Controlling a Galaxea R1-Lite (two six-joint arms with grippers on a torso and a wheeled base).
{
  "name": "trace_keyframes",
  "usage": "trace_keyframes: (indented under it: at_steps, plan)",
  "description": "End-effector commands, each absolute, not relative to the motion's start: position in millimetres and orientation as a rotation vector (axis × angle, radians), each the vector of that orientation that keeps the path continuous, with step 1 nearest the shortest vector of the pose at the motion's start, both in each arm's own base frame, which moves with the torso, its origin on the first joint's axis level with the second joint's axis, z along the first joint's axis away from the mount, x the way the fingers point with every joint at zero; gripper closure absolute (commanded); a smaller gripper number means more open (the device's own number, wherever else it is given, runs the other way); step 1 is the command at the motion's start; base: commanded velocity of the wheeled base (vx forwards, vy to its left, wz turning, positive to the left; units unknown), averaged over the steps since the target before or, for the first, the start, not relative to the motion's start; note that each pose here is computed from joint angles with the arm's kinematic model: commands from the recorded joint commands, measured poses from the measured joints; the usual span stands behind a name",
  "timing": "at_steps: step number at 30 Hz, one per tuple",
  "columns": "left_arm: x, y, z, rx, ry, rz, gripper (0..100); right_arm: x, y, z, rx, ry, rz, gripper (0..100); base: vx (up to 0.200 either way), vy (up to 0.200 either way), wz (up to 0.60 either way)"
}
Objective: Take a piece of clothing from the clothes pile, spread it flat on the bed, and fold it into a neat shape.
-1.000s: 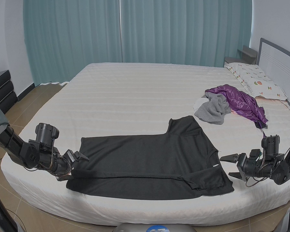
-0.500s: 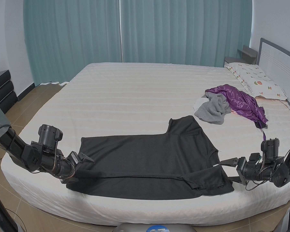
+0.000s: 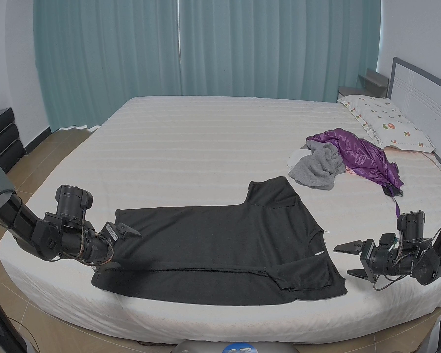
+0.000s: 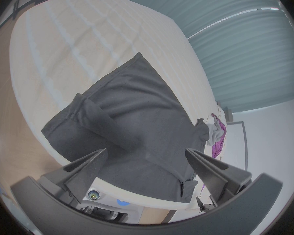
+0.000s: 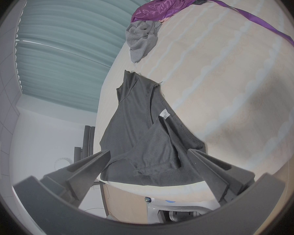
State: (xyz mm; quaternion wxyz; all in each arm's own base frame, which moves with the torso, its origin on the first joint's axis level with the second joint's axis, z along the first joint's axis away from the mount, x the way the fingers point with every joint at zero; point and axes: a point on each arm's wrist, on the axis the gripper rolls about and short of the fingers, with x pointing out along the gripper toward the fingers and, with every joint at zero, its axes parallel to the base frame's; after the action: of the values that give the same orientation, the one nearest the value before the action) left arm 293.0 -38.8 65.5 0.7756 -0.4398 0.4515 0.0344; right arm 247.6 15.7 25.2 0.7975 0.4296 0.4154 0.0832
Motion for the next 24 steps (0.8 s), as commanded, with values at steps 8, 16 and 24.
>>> trace_keyframes:
  at_steps: [8, 16, 24]
  plan:
    - [277, -38, 57, -0.913, 1.019, 0.082, 0, 246, 16, 23, 0.923, 0.899, 0.175, 0, 0.0, 0.0, 0.0]
    - [266, -39, 42, -0.822, 1.089, 0.07, 0, 245, 16, 23, 0.921, 0.904, 0.175, 0, 0.0, 0.0, 0.0]
    - [269, -39, 30, -0.798, 1.113, 0.115, 0, 245, 16, 20, 0.917, 0.913, 0.173, 0, 0.0, 0.0, 0.0]
